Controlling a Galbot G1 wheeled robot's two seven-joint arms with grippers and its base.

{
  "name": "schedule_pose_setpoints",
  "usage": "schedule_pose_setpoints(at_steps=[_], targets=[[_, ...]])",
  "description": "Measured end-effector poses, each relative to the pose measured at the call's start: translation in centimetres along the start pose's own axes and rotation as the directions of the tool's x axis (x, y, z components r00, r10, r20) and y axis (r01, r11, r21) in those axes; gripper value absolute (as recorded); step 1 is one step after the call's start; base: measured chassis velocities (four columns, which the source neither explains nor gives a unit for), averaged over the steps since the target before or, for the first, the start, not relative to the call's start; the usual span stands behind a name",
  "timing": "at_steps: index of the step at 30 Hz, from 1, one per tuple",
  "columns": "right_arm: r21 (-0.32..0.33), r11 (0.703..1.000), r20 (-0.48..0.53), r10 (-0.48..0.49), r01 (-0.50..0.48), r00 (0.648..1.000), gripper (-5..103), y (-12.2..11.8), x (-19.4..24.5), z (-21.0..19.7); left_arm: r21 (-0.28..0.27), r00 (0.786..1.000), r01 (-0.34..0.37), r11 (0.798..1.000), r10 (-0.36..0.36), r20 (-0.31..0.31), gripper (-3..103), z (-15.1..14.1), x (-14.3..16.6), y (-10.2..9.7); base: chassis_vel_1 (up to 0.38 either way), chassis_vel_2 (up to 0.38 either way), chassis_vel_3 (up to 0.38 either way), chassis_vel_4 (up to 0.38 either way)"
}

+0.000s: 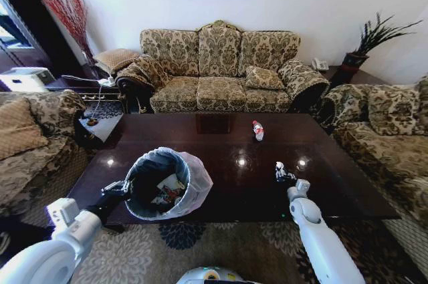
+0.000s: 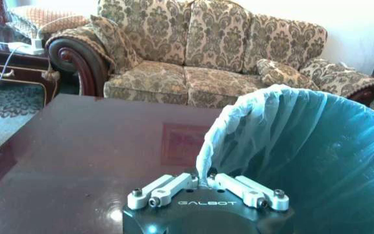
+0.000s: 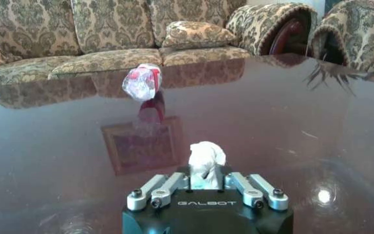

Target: Move to the front of the table and place the trash on the table into the trash bin.

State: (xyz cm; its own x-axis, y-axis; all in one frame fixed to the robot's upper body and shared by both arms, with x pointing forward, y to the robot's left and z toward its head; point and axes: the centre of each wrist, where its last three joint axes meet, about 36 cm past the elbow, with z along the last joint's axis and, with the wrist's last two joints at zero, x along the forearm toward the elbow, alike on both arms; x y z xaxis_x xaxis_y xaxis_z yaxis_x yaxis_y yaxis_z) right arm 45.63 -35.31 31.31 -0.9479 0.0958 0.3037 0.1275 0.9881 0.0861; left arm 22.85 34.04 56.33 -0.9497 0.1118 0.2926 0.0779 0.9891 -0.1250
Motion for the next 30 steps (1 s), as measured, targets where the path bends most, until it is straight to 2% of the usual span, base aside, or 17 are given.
schedule_pose_setpoints(at_steps=[3,6,20,24,27,30], targets=[[-0.009,1.000,-0.003,0.000,0.000,1.000,6,0.0,0.1,0.1,0.002,1.000,0.001,1.000,-0.001,0.001,0,0.0,0.0,0.0,0.000,0.000,0.000,0.000],[-0.013,1.000,-0.003,0.001,-0.001,1.000,1,-0.1,0.1,0.2,0.006,1.000,0.003,1.000,-0.003,-0.001,0,0.1,0.1,0.0,0.000,0.000,0.000,0.000],[-0.023,1.000,0.021,0.013,-0.013,1.000,0,-0.7,0.9,-0.2,0.010,1.000,0.001,1.000,-0.001,0.002,0,0.2,0.0,-0.1,0.000,0.000,0.000,0.000],[-0.026,1.000,0.079,-0.015,0.017,0.997,0,0.1,2.0,-1.8,0.007,1.000,0.001,1.000,-0.001,0.002,0,0.1,0.0,0.0,0.000,0.000,0.000,0.000],[-0.023,0.995,0.224,-0.092,0.100,0.970,0,2.0,4.3,-5.5,-0.008,1.000,-0.006,1.000,0.006,-0.002,0,-0.1,-0.1,0.0,0.000,0.000,0.000,0.000],[-0.021,0.992,0.258,-0.113,0.122,0.960,0,2.6,5.0,-6.9,-0.013,1.000,-0.009,1.000,0.009,-0.002,0,-0.1,-0.1,0.0,0.000,0.000,0.000,0.000]])
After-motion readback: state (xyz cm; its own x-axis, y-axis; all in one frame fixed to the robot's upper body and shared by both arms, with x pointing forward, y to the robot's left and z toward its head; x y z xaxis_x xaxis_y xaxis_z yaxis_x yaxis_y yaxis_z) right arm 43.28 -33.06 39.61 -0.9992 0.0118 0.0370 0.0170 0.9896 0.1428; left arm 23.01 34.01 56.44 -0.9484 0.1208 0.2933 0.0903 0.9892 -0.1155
